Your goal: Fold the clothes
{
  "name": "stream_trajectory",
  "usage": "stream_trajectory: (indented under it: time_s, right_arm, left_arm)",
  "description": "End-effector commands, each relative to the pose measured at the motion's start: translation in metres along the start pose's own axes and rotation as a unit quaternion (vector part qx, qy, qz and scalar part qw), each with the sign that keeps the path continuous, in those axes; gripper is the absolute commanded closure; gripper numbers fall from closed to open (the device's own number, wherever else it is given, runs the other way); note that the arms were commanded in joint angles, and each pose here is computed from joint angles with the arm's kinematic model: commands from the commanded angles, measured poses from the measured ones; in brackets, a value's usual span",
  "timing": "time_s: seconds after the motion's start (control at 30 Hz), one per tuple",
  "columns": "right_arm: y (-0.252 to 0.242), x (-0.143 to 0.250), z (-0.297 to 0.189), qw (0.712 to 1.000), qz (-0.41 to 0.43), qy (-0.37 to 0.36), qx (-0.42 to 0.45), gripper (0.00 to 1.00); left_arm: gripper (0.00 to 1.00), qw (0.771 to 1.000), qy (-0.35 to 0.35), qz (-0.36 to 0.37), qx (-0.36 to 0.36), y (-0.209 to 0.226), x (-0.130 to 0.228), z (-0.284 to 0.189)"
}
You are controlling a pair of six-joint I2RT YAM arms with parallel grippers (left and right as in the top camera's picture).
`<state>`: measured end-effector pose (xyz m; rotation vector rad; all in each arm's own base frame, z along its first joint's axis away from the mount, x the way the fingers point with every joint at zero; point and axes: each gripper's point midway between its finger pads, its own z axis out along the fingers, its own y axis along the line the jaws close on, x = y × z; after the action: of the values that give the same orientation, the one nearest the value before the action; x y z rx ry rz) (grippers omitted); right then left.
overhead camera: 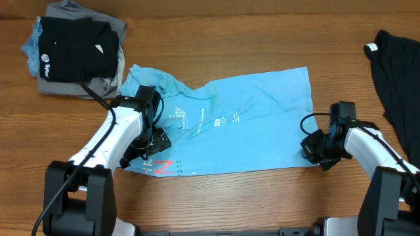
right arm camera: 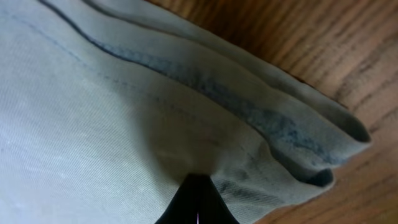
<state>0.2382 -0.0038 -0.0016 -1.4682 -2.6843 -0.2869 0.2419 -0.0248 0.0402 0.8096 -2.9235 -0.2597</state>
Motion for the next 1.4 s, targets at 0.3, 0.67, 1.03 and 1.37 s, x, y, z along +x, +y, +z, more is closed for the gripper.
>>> stream_trajectory:
  time_s: [0.3,0.67,1.03,1.37]
  right_arm:
    - [-0.062,-0.014,-0.003,0.984,0.145,-0.017,0.099,0.96]
    - [-0.097,-0.029,-0.023,0.970,0.216,-0.031,0.106,0.96]
    - [-0.051,-0.035,-0.095,0.990,0.092,-0.103,-0.031,0.96]
    - [-0.006,0.000,-0.123,0.985,-0.015,-0.094,-0.143,0.96]
  left_arm:
    - [0.00,1.000,-0.017,-0.004,-0.004,0.005,-0.005,-0.005]
    - [0.00,0.999,-0.021,-0.006,0.028,-0.008,-0.009,-0.005]
    - [0.00,0.992,-0.026,0.044,0.114,-0.049,-0.010,-0.011]
    - [0.42,0.987,-0.036,0.049,0.146,-0.068,-0.016,-0.011]
